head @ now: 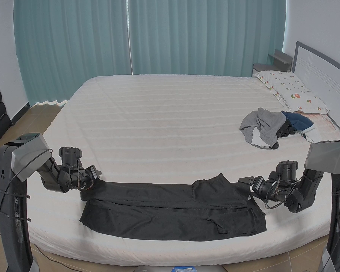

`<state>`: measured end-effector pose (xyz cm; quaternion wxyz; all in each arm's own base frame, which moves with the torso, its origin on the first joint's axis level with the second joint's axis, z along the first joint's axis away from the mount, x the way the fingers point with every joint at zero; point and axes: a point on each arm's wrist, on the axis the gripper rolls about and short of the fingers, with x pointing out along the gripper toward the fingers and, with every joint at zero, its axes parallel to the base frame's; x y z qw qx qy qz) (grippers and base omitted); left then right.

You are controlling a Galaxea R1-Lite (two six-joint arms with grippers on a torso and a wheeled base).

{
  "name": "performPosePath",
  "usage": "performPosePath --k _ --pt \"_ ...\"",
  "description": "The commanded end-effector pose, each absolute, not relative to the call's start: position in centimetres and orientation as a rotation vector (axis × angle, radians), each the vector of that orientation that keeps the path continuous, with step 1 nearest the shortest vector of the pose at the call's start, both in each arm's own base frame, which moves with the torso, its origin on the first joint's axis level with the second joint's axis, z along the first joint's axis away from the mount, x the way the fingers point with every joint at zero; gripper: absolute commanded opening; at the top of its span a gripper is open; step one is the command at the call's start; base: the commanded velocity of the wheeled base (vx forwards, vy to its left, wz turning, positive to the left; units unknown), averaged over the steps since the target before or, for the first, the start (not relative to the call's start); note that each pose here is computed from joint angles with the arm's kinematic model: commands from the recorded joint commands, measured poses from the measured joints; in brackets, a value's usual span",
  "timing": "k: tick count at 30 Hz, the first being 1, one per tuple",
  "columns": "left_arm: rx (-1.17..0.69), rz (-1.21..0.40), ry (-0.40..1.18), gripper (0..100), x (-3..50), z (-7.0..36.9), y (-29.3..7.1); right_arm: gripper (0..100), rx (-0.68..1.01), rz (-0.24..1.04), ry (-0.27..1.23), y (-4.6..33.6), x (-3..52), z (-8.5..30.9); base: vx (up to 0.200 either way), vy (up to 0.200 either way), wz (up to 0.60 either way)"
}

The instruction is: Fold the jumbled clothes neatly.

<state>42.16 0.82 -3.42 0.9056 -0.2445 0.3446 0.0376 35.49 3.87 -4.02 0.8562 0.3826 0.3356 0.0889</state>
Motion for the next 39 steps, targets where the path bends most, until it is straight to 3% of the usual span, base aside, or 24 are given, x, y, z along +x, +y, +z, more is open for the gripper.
performPosePath --k 1,22,30,39 --pt "-0.502 0.085 0.729 0 41.9 -3.8 0.9 100 0.805 0.185 0.713 3.9 35.4 -4.2 0.0 0.0 0.0" --pt "-0.439 0.271 0.661 0 41.6 -2.4 1.6 100 0.823 0.185 0.659 3.6 36.1 -4.2 0.0 0.0 0.0" --pt "-0.549 0.349 0.681 0 41.3 -4.3 1.7 100 0.819 0.17 0.659 3.7 36.4 -4.8 0.0 0.0 0.0" --pt "-0.656 0.239 0.729 0 39.8 -3.4 2.8 100 0.816 0.163 0.653 3.6 36.5 -4.8 0.0 0.0 0.0"
